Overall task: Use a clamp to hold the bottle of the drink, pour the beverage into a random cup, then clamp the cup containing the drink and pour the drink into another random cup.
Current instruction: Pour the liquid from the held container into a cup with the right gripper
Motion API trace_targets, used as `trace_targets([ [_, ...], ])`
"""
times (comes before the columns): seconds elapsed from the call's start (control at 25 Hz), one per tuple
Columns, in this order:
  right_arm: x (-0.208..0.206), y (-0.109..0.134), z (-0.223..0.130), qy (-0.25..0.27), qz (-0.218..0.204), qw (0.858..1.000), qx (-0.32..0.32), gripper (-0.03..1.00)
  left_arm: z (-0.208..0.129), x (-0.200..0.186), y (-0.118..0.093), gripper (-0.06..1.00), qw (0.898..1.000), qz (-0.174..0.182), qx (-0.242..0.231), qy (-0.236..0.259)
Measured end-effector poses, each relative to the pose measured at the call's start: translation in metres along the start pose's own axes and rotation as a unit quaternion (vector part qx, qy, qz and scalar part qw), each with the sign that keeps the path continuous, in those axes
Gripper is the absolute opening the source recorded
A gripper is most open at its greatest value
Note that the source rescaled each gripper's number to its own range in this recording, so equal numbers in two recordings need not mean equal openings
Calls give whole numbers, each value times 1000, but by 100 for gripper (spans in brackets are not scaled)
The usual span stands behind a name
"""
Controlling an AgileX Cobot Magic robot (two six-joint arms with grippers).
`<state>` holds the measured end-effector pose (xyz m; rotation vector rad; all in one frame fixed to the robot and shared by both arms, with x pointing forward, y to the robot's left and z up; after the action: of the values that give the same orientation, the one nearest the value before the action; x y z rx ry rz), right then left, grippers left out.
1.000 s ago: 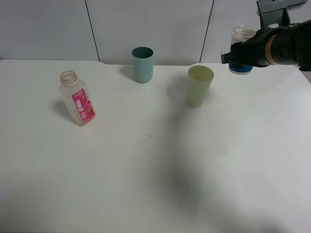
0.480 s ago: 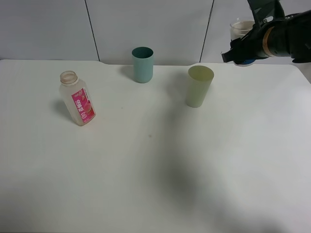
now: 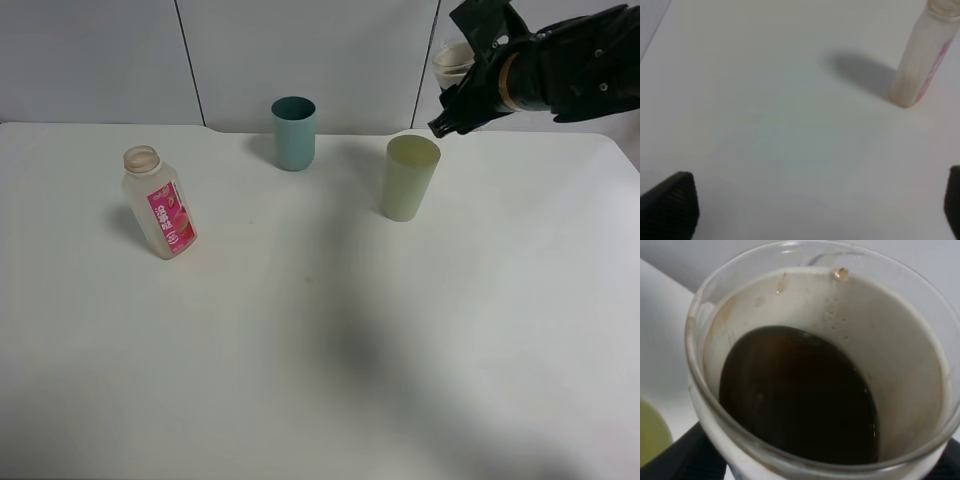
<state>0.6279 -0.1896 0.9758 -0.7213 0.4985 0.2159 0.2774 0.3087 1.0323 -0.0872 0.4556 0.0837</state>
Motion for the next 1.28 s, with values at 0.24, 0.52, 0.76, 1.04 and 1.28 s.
trace_targets([
  [0.24, -1, 2, 7, -8, -2, 999, -51, 0, 0, 0, 0, 100, 1000, 0, 0, 0],
  [0.52, -1, 2, 8, -8, -3, 998, -54, 0, 0, 0, 0, 100, 1000, 0, 0, 0],
  [0.76, -2, 2, 7, -7, -2, 998, -55, 0, 0, 0, 0, 100, 1000, 0, 0, 0],
  [1.04, -6, -5, -2, 0, -7, 999, -48, 0, 0, 0, 0, 100, 1000, 0, 0, 0],
  [1.28, -6, 1, 1, -10, 13, 997, -77, 0, 0, 0, 0, 100, 1000, 0, 0, 0],
])
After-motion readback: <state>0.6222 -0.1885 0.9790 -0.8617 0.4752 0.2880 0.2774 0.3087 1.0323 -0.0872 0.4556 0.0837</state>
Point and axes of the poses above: a point on each arm's last joint axis where the gripper is mounted, x pointing out along that axis toward the gripper, y along the wrist's bending axis when the last joint is at zero, z = x × y, the point moved 5 cm from there along x, pointing out along that axis toward the gripper, and after that the axes turned 3 degrees about -x, right-handed, at the moved point
